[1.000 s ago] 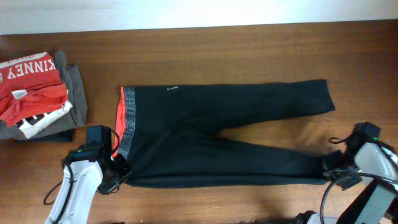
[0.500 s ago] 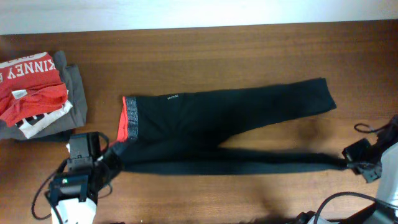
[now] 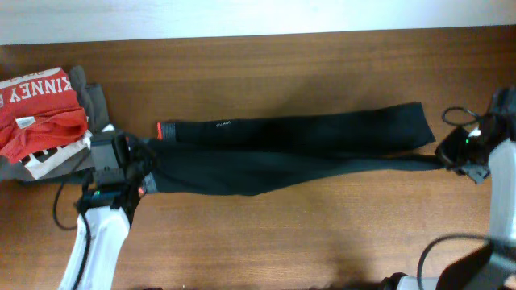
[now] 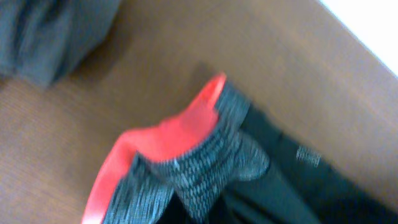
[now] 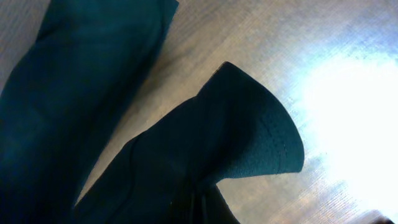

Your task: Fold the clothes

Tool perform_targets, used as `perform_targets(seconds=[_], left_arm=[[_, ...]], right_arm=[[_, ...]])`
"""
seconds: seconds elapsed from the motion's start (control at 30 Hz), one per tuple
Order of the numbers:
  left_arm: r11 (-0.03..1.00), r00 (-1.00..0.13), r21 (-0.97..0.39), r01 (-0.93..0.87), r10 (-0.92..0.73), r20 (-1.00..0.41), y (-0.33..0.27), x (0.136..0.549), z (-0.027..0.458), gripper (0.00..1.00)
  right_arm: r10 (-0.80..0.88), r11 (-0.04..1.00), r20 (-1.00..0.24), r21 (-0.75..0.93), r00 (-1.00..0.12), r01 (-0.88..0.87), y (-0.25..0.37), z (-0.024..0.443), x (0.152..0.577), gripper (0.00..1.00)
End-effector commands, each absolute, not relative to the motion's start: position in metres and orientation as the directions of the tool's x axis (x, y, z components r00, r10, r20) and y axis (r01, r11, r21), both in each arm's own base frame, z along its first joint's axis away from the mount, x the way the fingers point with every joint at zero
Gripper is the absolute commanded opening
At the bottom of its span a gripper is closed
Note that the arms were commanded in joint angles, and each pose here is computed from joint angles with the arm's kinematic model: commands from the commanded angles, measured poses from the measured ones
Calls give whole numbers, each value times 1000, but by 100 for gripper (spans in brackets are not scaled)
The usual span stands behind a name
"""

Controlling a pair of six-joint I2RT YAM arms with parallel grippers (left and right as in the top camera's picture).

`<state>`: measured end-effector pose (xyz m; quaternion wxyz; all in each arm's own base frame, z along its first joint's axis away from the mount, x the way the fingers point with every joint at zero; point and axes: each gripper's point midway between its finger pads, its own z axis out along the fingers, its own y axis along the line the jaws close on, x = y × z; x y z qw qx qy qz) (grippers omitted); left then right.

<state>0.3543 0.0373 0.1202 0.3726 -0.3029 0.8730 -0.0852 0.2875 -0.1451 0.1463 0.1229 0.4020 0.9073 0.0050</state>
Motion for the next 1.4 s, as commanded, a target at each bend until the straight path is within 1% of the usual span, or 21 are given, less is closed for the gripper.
perform_targets(seconds=[0.0, 0.1, 0.3, 0.57, 0.6, 0.63, 0.67, 0.7, 0.73, 0.77, 0.87, 1.0, 1.1, 1.17, 1.27, 1.37], left_arm=[[815, -530, -399, -421, -578, -621, 36, 380, 115, 0], [816, -549, -436, -378, -577, -605, 27, 397, 101, 0], [818, -554, -447, -361, -574, -602, 24, 412, 82, 0], [833, -542, -463, -303, -550, -635, 9, 427, 81, 0], [836, -544, -464, -294, -545, -638, 5, 429, 81, 8], [838, -546, -465, -284, -540, -641, 1, 431, 80, 33], [840, -545, -467, -275, -536, -644, -2, 433, 79, 66], [842, -545, -468, -266, -532, -647, -5, 434, 79, 99], [843, -545, -470, -260, -530, -649, -7, 435, 79, 99], [844, -546, -470, -258, -529, -650, -8, 436, 78, 99], [840, -574, -483, -246, -528, -626, -13, 432, 75, 99], [837, -646, -465, -287, -528, -551, -17, 414, 55, 99], [857, -702, -424, -292, -493, -514, -18, 400, 42, 99], [868, -731, -419, -266, -466, -499, -22, 394, 38, 99], [861, -760, -447, -242, -455, -464, -32, 389, 36, 99], [861, -777, -439, -257, -454, -436, -32, 382, 31, 99]], right_arm=[[696, 710, -227, 79, -681, 700, -155, 145, 311, 4], [686, 721, -184, 49, -704, 691, -159, 134, 327, 4], [672, 737, -134, 31, -728, 675, -162, 107, 352, 4], [646, 760, -156, 36, -747, 649, -158, 87, 377, 4], [642, 763, -170, 40, -748, 645, -158, 86, 381, 4], [637, 766, -187, 47, -748, 641, -158, 86, 387, 5], [631, 770, -218, 63, -744, 635, -158, 87, 397, 14], [624, 775, -251, 79, -740, 627, -159, 87, 407, 27], [614, 782, -296, 102, -732, 615, -160, 89, 421, 47], [603, 789, -336, 118, -723, 603, -161, 89, 434, 54], [594, 795, -385, 142, -707, 590, -162, 93, 449, 64], [596, 793, -364, 130, -716, 595, -163, 91, 442, 66], [578, 809, -322, 103, -750, 579, -161, 86, 430, 67], [543, 834, -294, 76, -787, 547, -159, 83, 422, 67], [541, 826, -263, -14, -799, 563, -167, 79, 405, 67], [541, 825, -251, -26, -803, 565, -167, 74, 401, 65]])
